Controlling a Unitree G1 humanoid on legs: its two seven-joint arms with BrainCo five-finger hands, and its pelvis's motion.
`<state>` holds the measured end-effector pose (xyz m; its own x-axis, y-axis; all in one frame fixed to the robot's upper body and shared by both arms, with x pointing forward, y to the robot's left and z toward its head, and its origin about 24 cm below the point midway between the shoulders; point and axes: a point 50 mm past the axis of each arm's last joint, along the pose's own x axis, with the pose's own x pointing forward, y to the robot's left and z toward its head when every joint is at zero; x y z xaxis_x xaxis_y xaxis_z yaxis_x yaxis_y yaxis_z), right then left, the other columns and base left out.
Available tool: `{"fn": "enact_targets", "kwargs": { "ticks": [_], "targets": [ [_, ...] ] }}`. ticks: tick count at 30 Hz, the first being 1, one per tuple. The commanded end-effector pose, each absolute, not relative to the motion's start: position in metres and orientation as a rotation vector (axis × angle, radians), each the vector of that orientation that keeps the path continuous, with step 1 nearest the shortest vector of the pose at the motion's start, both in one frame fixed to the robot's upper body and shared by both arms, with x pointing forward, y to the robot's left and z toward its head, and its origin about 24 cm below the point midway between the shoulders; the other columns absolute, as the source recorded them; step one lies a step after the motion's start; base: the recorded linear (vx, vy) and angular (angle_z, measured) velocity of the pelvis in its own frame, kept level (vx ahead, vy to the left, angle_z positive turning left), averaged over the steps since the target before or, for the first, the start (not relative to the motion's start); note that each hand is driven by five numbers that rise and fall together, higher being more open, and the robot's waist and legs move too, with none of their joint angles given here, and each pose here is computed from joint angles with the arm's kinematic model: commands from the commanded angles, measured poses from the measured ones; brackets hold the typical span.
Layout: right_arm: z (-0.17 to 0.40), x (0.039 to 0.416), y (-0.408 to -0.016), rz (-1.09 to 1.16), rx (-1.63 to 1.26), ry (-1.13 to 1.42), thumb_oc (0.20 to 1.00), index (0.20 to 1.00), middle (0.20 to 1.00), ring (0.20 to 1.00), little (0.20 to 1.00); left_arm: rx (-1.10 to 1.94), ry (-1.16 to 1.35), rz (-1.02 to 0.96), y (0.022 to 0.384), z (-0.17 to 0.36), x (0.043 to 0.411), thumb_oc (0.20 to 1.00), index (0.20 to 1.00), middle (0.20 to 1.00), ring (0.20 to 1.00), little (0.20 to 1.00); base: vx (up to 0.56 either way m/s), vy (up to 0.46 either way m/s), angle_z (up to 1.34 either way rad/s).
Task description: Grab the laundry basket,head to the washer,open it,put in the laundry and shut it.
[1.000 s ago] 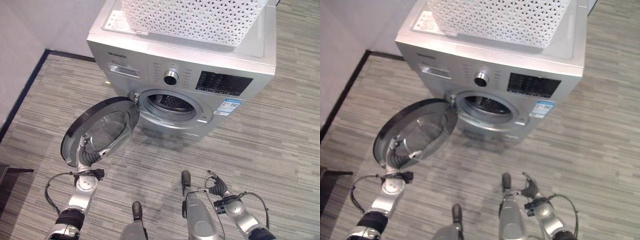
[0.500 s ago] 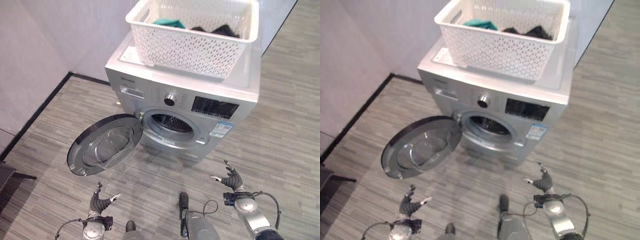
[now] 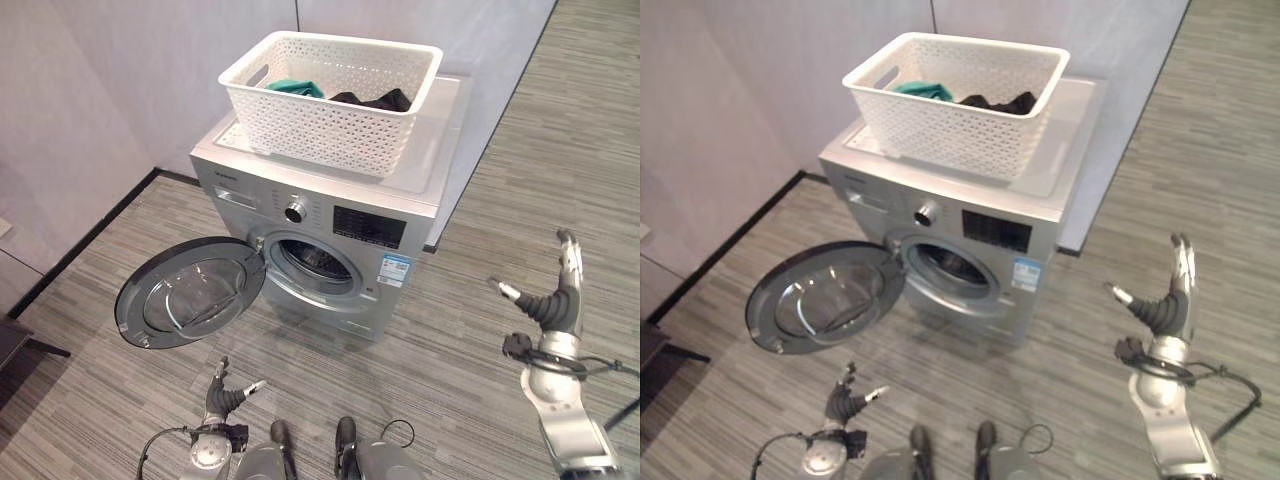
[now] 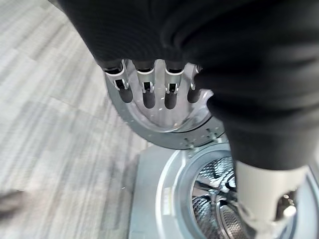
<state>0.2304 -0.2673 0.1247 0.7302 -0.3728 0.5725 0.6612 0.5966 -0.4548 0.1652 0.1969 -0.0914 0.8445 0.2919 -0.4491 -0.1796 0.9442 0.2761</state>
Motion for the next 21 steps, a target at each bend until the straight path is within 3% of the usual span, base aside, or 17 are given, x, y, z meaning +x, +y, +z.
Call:
{"fn": "enact_targets", "kwargs": {
  "ticks": [1, 10, 21],
  "targets": [
    [0.154, 0.212, -0.26, -0.703, -0.741, -0.681, 1.0, 1.0, 1.0, 1.0, 1.0, 0.293, 0.422, 0.259, 0.21, -0.077, 0.178, 1.0, 1.0, 1.0, 1.0, 1.0, 0.27, 0.097, -0.06],
    [0.207, 0.209, -0.245, -0.657, -0.784, -0.923, 1.0, 1.0, 1.0, 1.0, 1.0, 0.419, 0.388, 0.176, 0.219, -0.067, 0.193, 1.0, 1.0, 1.0, 1.0, 1.0, 0.16, 0.09, -0.04],
    [0.257, 0.242, -0.23, -0.5, -0.803, -1.045, 1.0, 1.0, 1.0, 1.0, 1.0, 0.404, 0.433, 0.206, 0.226, -0.073, 0.185, 1.0, 1.0, 1.0, 1.0, 1.0, 0.15, -0.112, 0.13]
  ]
}}
